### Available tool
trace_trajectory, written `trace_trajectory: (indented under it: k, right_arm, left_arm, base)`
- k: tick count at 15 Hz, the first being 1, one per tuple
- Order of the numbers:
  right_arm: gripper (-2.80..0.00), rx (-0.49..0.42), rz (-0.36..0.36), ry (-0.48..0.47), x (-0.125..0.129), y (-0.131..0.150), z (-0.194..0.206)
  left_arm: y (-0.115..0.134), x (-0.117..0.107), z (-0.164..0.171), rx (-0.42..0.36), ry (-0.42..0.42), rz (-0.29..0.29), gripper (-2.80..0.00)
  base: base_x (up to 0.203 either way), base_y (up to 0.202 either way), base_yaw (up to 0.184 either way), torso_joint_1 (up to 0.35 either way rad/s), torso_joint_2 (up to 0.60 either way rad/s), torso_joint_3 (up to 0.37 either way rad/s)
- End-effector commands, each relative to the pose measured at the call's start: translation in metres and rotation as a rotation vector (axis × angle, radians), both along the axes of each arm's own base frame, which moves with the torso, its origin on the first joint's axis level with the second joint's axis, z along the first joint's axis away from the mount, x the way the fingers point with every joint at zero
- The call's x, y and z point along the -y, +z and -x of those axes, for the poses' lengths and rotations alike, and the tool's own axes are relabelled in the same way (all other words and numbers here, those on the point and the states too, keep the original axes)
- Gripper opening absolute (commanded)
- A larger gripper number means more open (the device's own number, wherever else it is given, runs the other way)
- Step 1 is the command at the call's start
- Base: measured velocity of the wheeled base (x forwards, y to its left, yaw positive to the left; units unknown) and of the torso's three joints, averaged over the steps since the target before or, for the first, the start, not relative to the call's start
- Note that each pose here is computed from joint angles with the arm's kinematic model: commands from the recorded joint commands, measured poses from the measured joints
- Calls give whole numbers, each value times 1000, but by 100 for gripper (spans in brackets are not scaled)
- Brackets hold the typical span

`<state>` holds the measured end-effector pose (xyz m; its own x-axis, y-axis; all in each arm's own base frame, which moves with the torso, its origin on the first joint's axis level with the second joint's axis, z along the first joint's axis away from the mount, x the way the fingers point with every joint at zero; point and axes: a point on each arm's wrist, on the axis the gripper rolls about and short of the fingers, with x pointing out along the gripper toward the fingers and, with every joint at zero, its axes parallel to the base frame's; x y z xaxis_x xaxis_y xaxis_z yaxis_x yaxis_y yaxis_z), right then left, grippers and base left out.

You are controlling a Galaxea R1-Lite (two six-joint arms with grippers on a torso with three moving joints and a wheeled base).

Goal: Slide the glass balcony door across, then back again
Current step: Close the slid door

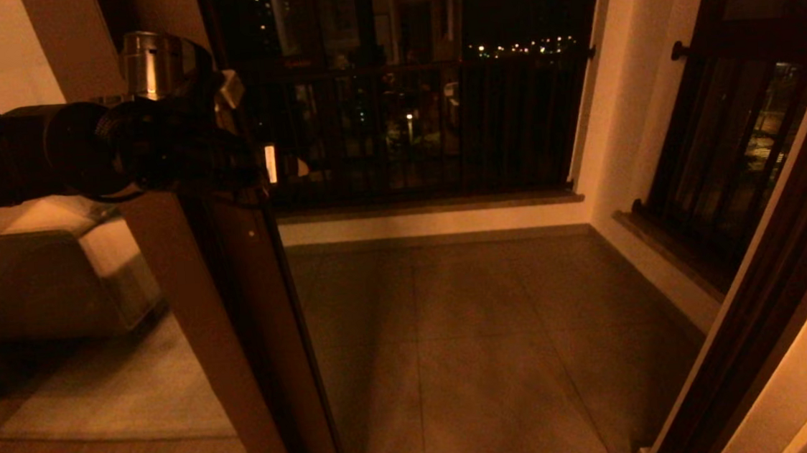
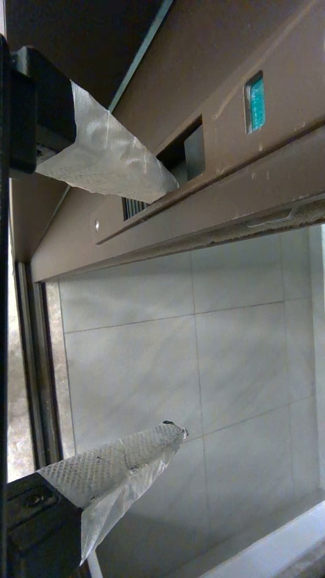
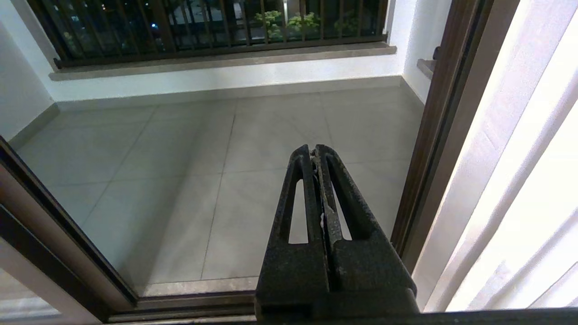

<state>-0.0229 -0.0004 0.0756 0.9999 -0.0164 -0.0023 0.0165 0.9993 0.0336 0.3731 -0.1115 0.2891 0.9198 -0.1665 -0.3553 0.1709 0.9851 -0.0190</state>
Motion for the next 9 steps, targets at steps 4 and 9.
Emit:
trace_trajectory:
  k: [4,9]
  right_arm:
    - [-280,-1,0,0,0,0,0]
    - [-280,-1,0,0,0,0,0]
  left_arm:
    - [0,8,2,0,-24,2,0]
    - [0,17,5,-1,-48,1,0]
  base:
    - [0,0,0,0,0,0]
    - [0,0,0,0,0,0]
